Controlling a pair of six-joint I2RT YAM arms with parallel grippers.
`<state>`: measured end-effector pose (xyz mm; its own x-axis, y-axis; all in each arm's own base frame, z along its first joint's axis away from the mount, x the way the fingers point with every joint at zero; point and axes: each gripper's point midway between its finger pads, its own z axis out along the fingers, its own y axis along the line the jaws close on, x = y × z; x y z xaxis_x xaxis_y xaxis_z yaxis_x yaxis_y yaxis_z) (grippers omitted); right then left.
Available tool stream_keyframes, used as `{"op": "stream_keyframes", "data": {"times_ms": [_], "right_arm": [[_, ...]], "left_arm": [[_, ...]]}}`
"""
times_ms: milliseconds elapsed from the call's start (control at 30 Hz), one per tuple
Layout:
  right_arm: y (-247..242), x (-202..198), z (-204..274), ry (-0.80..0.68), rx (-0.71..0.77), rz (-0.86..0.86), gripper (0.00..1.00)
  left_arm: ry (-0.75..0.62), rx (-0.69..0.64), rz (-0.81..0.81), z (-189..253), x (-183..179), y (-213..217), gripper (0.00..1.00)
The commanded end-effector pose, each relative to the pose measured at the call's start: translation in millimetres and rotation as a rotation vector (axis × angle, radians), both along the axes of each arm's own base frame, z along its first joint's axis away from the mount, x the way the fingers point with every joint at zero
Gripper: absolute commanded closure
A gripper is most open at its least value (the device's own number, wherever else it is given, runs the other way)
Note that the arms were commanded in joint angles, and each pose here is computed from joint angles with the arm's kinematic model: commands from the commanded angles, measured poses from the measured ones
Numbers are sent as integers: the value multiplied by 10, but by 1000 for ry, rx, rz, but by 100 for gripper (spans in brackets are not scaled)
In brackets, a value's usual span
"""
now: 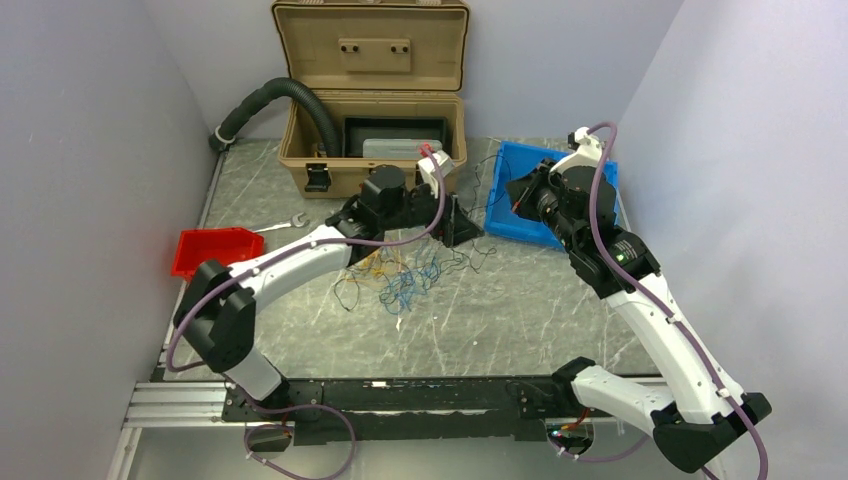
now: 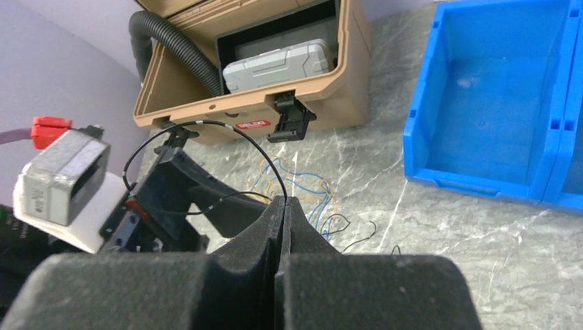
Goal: Untangle the cables
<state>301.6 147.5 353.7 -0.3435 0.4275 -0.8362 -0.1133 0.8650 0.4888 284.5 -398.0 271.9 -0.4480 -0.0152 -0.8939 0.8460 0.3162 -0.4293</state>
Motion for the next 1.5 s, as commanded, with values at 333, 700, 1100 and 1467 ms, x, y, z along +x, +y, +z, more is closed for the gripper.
{"op": "stream_keyframes", "data": {"times_ms": [333,700,1100,1467], "right_arm": [[-14,-101,66,-41,20,23,90],[43,-355,-458,-105,-39,163,14],[638,-757,-769,-350,39,590,7],[-21,-446,-889,-229,-3,154,8]], "left_arm": [[3,-156,-74,443,-56,-278,100],[-14,-154,19,1130,-123,129,100],[-34,-226,39,1762,-193,295,100],[-53,-227,79,1881,-41,246,100]]}}
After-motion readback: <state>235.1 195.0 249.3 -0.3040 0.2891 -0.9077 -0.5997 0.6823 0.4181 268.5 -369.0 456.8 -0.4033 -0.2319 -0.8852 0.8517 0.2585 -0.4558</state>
